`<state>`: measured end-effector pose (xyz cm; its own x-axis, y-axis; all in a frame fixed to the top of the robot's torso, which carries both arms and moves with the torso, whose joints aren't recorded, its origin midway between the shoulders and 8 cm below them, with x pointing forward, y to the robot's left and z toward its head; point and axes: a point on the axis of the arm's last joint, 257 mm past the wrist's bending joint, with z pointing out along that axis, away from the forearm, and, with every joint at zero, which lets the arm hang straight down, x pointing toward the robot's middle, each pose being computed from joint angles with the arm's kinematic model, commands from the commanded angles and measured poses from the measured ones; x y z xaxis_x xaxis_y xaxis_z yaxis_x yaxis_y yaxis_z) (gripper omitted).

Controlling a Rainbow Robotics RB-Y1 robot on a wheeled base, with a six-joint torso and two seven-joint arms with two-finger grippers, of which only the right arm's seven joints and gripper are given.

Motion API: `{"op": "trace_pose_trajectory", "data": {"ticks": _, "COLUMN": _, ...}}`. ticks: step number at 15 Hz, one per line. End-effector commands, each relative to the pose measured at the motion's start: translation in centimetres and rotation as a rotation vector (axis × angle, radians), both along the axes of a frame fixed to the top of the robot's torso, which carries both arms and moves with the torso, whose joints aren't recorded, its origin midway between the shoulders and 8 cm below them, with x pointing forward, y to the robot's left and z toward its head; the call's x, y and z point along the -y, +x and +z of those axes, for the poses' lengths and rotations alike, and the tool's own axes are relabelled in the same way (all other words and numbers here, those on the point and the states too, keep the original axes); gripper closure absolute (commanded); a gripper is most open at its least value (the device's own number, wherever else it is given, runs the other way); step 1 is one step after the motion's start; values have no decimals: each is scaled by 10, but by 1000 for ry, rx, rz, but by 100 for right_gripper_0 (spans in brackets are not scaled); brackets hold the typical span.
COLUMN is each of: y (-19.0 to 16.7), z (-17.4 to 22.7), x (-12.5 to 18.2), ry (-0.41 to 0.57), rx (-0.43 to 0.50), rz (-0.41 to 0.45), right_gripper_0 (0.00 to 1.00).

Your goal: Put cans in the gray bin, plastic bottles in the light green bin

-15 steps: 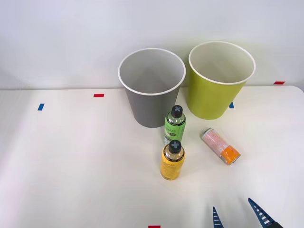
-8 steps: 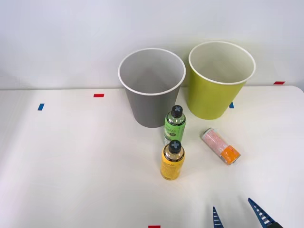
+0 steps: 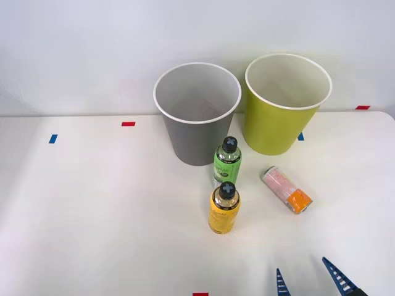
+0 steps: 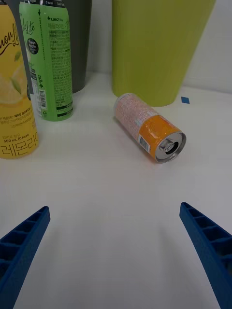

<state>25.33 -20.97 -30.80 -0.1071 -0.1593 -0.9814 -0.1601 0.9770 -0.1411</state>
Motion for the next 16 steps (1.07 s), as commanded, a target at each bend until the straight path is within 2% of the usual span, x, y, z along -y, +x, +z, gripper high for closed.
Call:
{"op": "trace_pose_trajectory", "data": {"ticks": 1, "y": 0, "z": 0, "x": 0, "ry": 0, "rx": 0, "rz": 0, "right_gripper_0": 7}}
{"op": "trace_pose_trajectory", "data": {"ticks": 3, "y": -1, "z": -13, "x": 2, "ry": 1, "rx": -26, "rz": -4, "right_gripper_0": 7}}
{"op": "trace_pose_trajectory", "data": {"ticks": 4, "y": 2, "z": -7, "x": 2, "ry": 9, "rx": 5, "rz": 7, "right_gripper_0": 7}}
{"op": "trace_pose_trajectory", "data": {"ticks": 6, "y": 3, "z": 10, "x": 1, "ry": 87, "rx": 60, "rz": 0, "right_gripper_0": 7}}
{"op": "trace_pose_trajectory", "data": {"ticks": 8, "y": 7, "z": 19, "x": -3, "ry": 107, "rx": 88, "rz": 12, "right_gripper_0": 7}}
{"op": "trace_pose_trajectory", "data": {"ticks": 12, "y": 24, "z": 32, "x": -7, "ry": 74, "rx": 139, "rz": 57, "right_gripper_0": 6}}
{"op": "trace_pose_trajectory", "data": {"ticks": 13, "y": 29, "z": 36, "x": -8, "ry": 81, "rx": 150, "rz": 60, "right_gripper_0": 0}}
{"op": "trace_pose_trajectory", "data": {"ticks": 16, "y": 45, "z": 53, "x": -12, "ry": 60, "rx": 179, "rz": 88, "right_gripper_0": 0}}
